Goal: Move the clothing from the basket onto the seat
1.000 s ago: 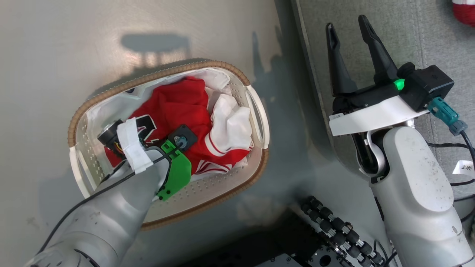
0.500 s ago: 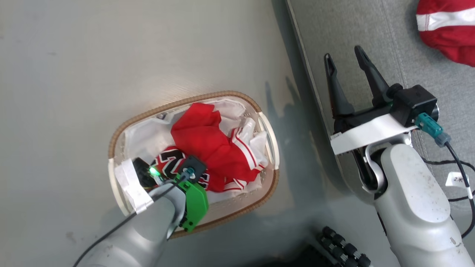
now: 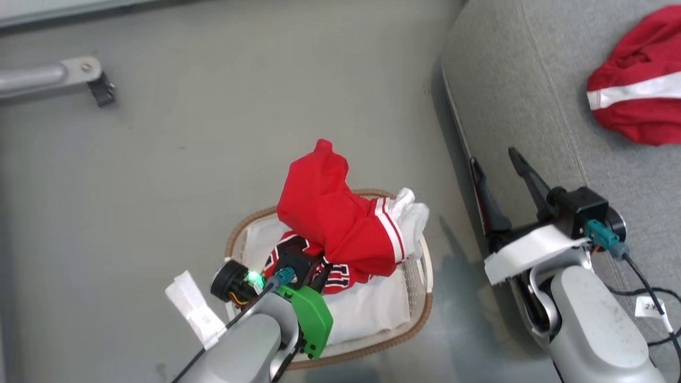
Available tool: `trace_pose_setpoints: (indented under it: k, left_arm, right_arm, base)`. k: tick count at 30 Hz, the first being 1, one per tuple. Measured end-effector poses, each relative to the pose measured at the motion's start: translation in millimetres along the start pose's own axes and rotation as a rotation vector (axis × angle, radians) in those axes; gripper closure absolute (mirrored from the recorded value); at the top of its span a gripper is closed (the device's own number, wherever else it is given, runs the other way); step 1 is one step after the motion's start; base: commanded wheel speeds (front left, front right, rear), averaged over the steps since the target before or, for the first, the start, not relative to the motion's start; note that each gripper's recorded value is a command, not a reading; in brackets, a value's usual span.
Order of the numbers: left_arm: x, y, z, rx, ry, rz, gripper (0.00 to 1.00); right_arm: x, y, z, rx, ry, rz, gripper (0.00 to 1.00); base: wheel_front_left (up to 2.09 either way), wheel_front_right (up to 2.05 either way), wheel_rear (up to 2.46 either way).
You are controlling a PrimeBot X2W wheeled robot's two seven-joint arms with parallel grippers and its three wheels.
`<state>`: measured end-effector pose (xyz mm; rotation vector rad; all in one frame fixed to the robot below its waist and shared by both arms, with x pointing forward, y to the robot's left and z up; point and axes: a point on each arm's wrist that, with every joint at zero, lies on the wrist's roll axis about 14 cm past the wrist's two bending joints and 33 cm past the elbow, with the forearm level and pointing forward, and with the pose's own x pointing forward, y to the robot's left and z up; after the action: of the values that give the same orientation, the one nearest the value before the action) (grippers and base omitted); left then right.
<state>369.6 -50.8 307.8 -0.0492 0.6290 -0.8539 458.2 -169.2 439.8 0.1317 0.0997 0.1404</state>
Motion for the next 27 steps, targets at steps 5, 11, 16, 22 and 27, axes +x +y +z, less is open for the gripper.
trace_pose_setpoints:
  k: [5,11,16,22,27]
  left_arm:
    - [-22.9,-0.6,36.8,-0.036,-0.137,0.066,1.00]
    - [-56.9,4.5,77.4,-0.049,-0.301,0.150,1.00]
    - [-88.6,10.0,111.9,-0.039,-0.442,0.213,1.00]
    - [-125.9,7.3,160.3,-0.040,-0.632,0.239,1.00]
    - [-153.0,-8.4,200.3,-0.001,-0.774,0.214,1.00]
  right_arm:
    - [-15.8,12.9,8.2,0.006,-0.013,0.025,0.00]
    - [-35.6,29.7,14.6,0.017,-0.025,0.057,0.00]
    - [-47.5,45.1,24.0,0.019,-0.049,0.091,0.00]
    - [-61.1,56.4,30.2,0.022,-0.067,0.115,0.00]
    - [-70.9,67.4,32.8,0.025,-0.076,0.138,0.00]
  base:
    - [0.00,0.00,0.00]
    - [0.00,0.00,0.00]
    - [0.00,0.00,0.00]
    - [0.00,0.00,0.00]
    - [0.00,0.00,0.00]
